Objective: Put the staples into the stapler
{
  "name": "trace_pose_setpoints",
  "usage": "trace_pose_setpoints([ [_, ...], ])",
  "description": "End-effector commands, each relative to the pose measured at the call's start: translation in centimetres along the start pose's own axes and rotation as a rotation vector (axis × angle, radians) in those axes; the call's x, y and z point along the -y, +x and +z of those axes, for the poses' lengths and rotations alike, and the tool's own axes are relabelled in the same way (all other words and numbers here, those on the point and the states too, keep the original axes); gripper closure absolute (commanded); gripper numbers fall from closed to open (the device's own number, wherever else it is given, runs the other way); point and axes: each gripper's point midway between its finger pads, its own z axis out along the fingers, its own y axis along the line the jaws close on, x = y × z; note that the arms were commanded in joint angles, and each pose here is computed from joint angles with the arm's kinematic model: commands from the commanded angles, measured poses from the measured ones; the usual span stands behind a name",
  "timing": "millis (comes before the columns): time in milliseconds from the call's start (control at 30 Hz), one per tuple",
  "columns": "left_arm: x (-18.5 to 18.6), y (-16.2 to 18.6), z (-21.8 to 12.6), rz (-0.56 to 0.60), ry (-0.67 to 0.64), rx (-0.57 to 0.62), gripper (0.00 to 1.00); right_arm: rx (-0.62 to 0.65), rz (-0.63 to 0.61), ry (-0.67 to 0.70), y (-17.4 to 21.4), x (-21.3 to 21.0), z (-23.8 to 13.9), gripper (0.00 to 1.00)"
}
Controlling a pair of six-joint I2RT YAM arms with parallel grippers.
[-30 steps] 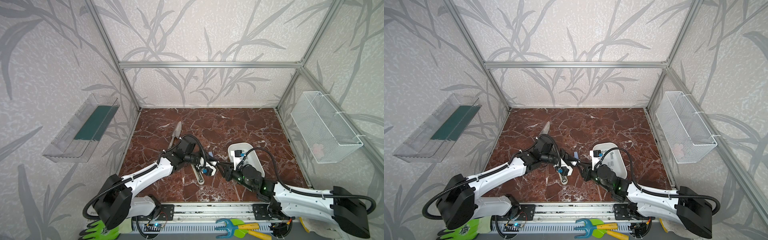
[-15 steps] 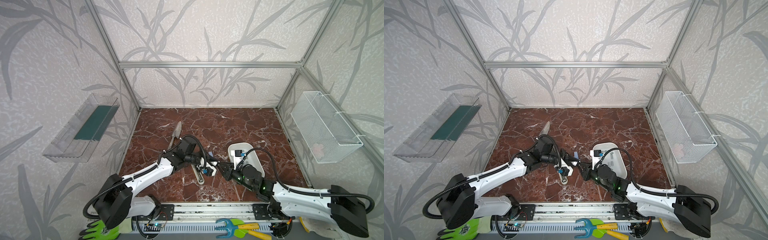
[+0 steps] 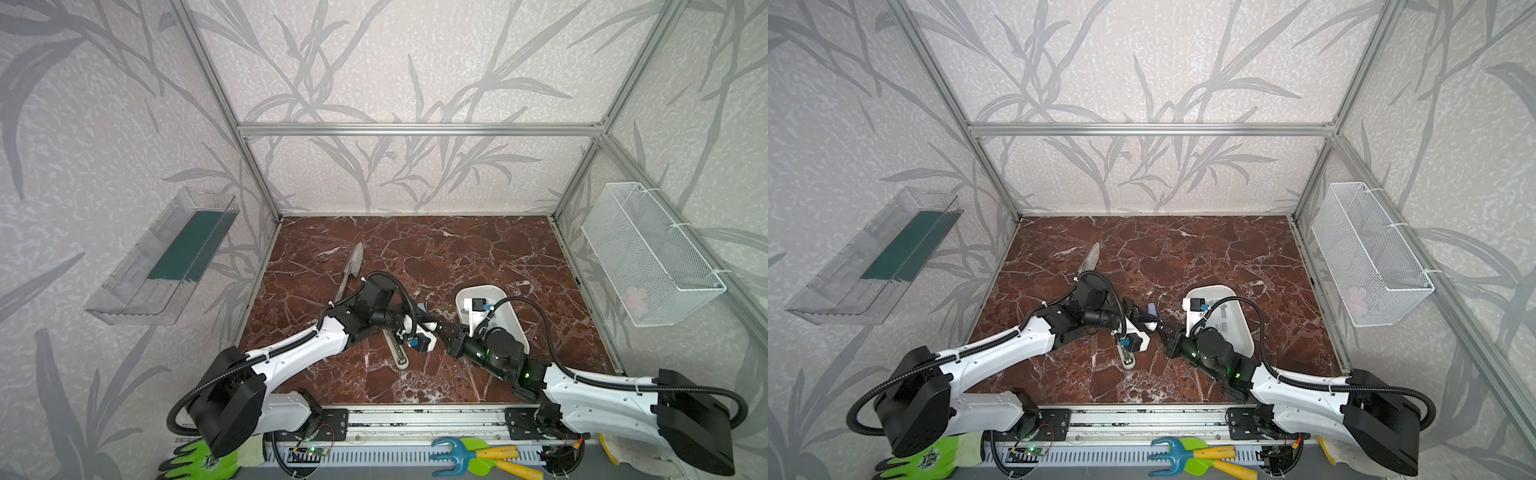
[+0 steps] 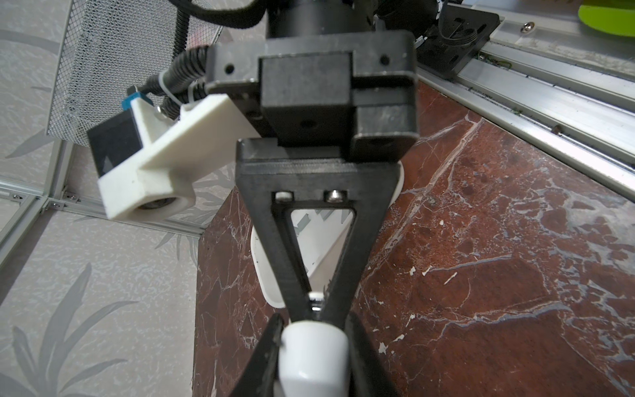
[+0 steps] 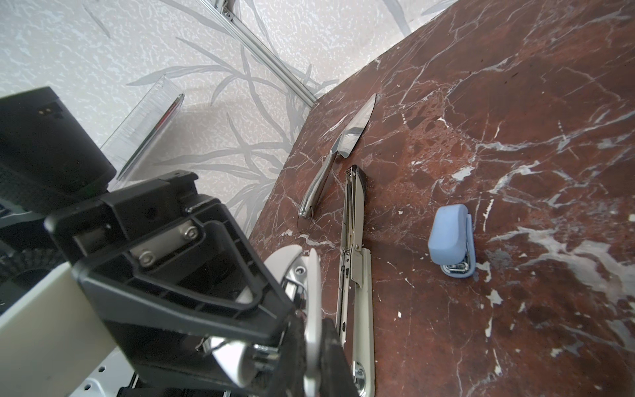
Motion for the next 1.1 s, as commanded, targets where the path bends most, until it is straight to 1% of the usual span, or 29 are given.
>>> trace_pose_setpoints([
  [0, -1.9, -2.7, -1.5, -0.004, -0.067, 0.098, 1.0, 0.04, 0.009, 0.144, -0.4, 4.1, -0.2, 1.0],
  [133, -4.2, -3.0, -3.3, -0.024, -0.172, 0.143, 1.0, 0.045, 0.014, 0.181, -0.5, 4.9, -0.3, 1.0],
  [167, -4.7, -3.1, -3.8, -0.056, -0.196, 0.159, 1.0, 0.045, 0.014, 0.189, -0.5, 5.1, -0.3, 1.0],
  [233, -5.7, -3.0, -4.6, -0.075, -0.238, 0.182, 1.0, 0.05, 0.014, 0.194, -0.6, 5.3, -0.3, 1.0],
  [333, -7.0, -2.1, -5.6, -0.106, -0.307, 0.198, 1.0, 0.052, 0.013, 0.198, -0.6, 5.4, -0.4, 1.0],
  [400, -8.3, -1.3, -6.5, -0.124, -0.383, 0.21, 1.0, 0.055, 0.014, 0.193, -0.6, 5.3, -0.6, 1.0],
  [567, -10.6, 0.5, -8.6, -0.16, -0.561, 0.218, 0.94, 0.059, 0.01, 0.162, -0.9, 4.6, -0.8, 1.0],
  [633, -10.7, 1.3, -8.6, -0.178, -0.572, 0.201, 0.92, 0.049, 0.004, 0.148, -0.9, 4.2, -0.9, 1.0],
  [733, -10.6, 2.1, -8.4, -0.189, -0.574, 0.186, 0.86, 0.048, 0.01, 0.131, -1.0, 3.8, -1.0, 1.0],
  [867, -11.4, 3.1, -9.1, -0.216, -0.628, 0.155, 0.79, 0.055, 0.013, 0.122, -1.1, 3.7, -1.2, 1.0],
  [1067, -11.4, 5.5, -9.4, -0.24, -0.665, 0.08, 0.74, 0.062, 0.018, 0.103, -1.3, 3.4, -1.7, 1.0],
])
